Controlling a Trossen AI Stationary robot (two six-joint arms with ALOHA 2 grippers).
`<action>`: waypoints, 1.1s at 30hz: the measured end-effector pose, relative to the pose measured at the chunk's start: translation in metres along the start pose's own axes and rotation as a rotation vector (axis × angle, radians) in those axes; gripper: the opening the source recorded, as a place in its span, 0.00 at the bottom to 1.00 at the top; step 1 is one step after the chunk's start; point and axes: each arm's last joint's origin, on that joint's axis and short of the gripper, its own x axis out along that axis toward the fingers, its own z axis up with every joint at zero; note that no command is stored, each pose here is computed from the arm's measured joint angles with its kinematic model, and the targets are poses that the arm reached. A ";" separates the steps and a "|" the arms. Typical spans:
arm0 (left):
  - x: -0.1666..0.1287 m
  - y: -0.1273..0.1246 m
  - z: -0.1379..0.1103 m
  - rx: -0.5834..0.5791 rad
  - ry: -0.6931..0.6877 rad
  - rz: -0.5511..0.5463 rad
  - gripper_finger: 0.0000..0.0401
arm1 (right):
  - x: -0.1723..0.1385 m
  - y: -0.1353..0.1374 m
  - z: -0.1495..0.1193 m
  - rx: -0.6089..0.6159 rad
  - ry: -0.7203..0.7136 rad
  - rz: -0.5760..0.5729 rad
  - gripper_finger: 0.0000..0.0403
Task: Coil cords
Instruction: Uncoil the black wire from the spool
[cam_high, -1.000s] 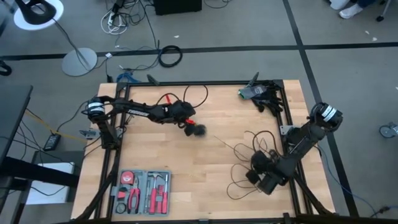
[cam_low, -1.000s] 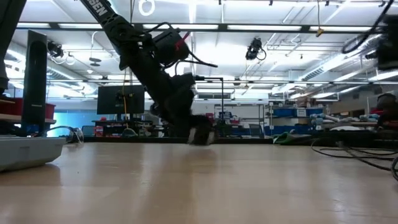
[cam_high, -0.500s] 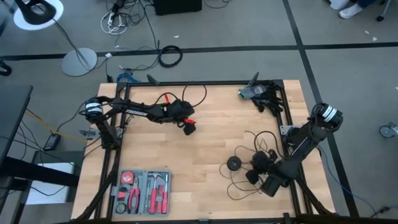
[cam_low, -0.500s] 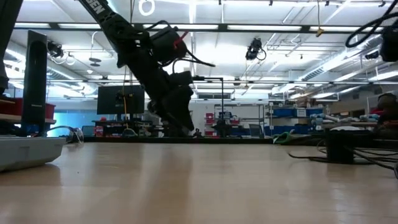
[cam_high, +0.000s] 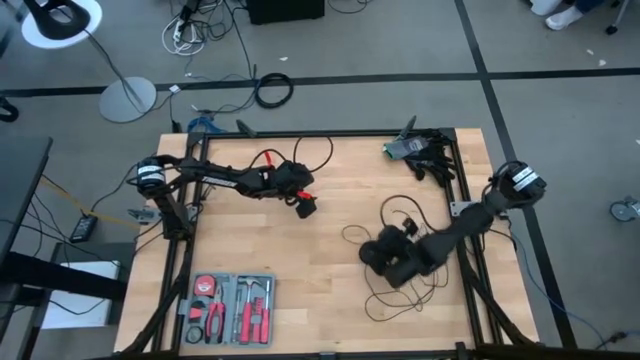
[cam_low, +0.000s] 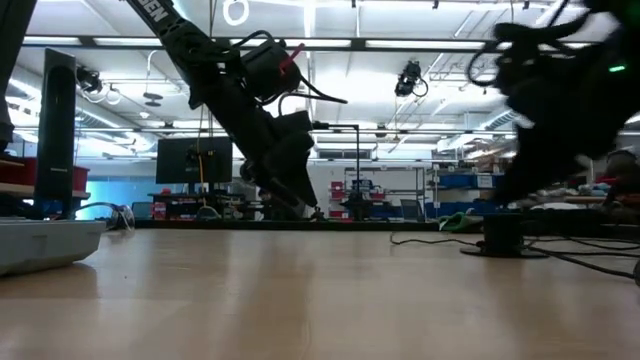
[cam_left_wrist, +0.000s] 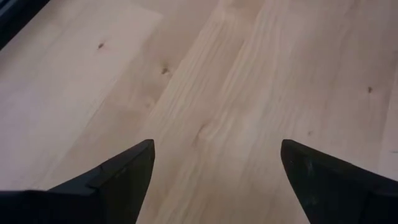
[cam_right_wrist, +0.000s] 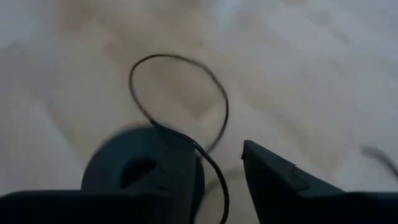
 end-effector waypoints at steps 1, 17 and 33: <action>0.000 0.000 0.000 -0.002 0.000 0.000 0.88 | 0.005 0.000 0.006 -0.006 -0.008 -0.001 0.34; 0.000 0.000 -0.003 0.003 0.035 0.002 0.88 | 0.030 0.011 0.069 -0.177 -0.100 0.201 0.41; -0.001 -0.005 0.000 -0.021 -0.001 -0.047 0.88 | 0.044 0.017 0.050 -0.205 0.099 0.269 0.38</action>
